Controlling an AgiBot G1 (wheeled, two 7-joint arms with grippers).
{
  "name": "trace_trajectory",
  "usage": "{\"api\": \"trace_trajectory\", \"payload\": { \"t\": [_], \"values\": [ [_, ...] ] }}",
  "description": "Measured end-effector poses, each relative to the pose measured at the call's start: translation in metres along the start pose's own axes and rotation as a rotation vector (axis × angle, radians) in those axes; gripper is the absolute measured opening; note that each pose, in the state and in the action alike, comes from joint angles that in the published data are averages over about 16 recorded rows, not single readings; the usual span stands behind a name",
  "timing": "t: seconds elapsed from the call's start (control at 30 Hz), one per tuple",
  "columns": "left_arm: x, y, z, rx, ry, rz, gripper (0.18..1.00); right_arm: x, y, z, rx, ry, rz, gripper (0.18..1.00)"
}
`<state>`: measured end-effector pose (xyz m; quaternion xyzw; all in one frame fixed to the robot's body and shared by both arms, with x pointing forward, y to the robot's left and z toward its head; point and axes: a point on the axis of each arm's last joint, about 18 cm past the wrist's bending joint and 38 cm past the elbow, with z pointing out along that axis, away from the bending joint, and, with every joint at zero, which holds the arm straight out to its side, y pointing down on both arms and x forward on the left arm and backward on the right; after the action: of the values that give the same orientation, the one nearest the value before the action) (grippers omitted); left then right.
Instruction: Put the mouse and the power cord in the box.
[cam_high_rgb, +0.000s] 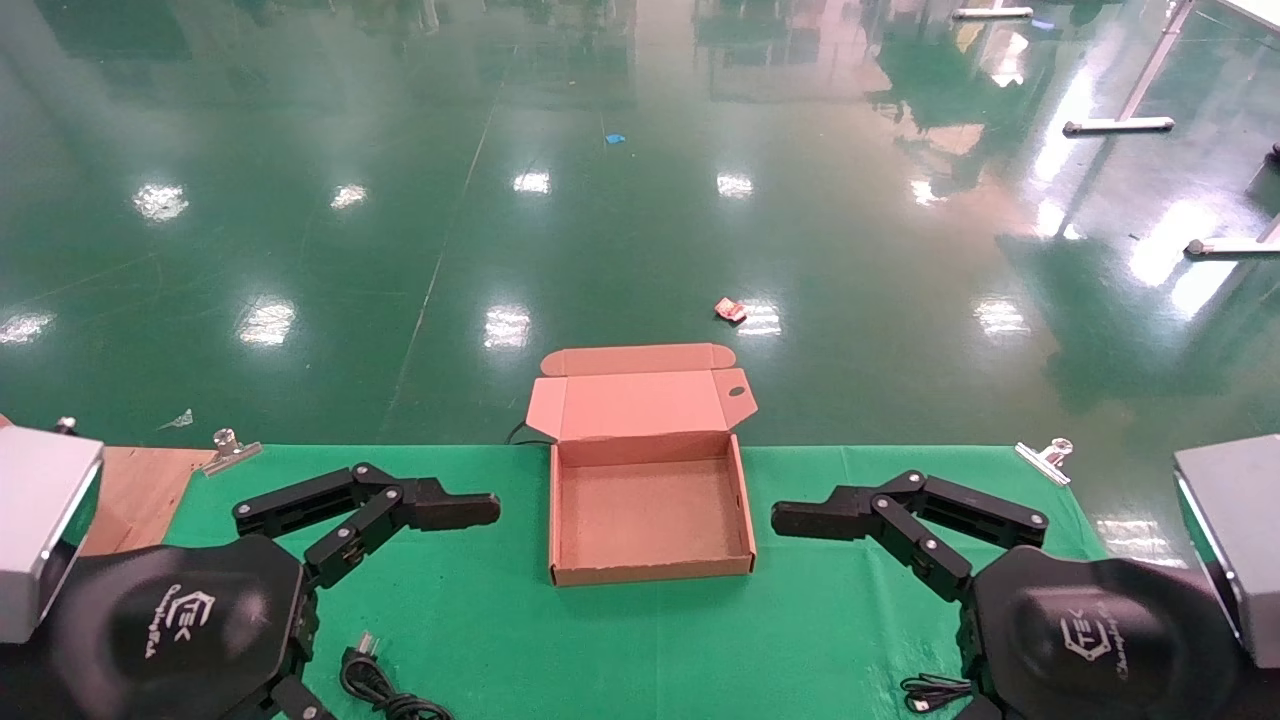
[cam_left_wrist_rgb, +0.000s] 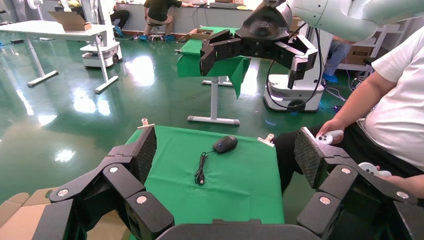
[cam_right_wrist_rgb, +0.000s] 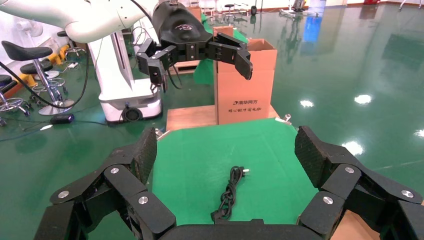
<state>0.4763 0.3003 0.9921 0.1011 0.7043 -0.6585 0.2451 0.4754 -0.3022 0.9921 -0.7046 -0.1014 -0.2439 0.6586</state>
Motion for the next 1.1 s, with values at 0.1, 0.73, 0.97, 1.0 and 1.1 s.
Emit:
{"api": "trace_trajectory", "payload": {
  "t": [0.1,0.73,0.97,1.0,1.1],
  "values": [
    [0.000,0.000,0.000,0.000,0.000,0.000,1.001,0.000,0.000,0.000,0.000,0.000,0.000,1.001],
    [-0.003,0.012,0.004,-0.034,-0.005,-0.027,1.001,0.002,0.011,0.000,-0.024,0.011,0.018,1.001],
    [-0.016,0.049,0.011,-0.167,-0.023,-0.070,1.001,0.009,0.051,0.002,-0.181,0.013,0.018,1.001],
    [-0.019,0.057,0.012,-0.196,-0.027,-0.077,1.001,0.010,0.059,0.002,-0.215,0.011,0.015,1.001],
    [-0.029,0.083,0.013,-0.294,-0.041,-0.093,1.001,0.017,0.084,0.002,-0.333,0.002,-0.006,1.001]
  ]
}}
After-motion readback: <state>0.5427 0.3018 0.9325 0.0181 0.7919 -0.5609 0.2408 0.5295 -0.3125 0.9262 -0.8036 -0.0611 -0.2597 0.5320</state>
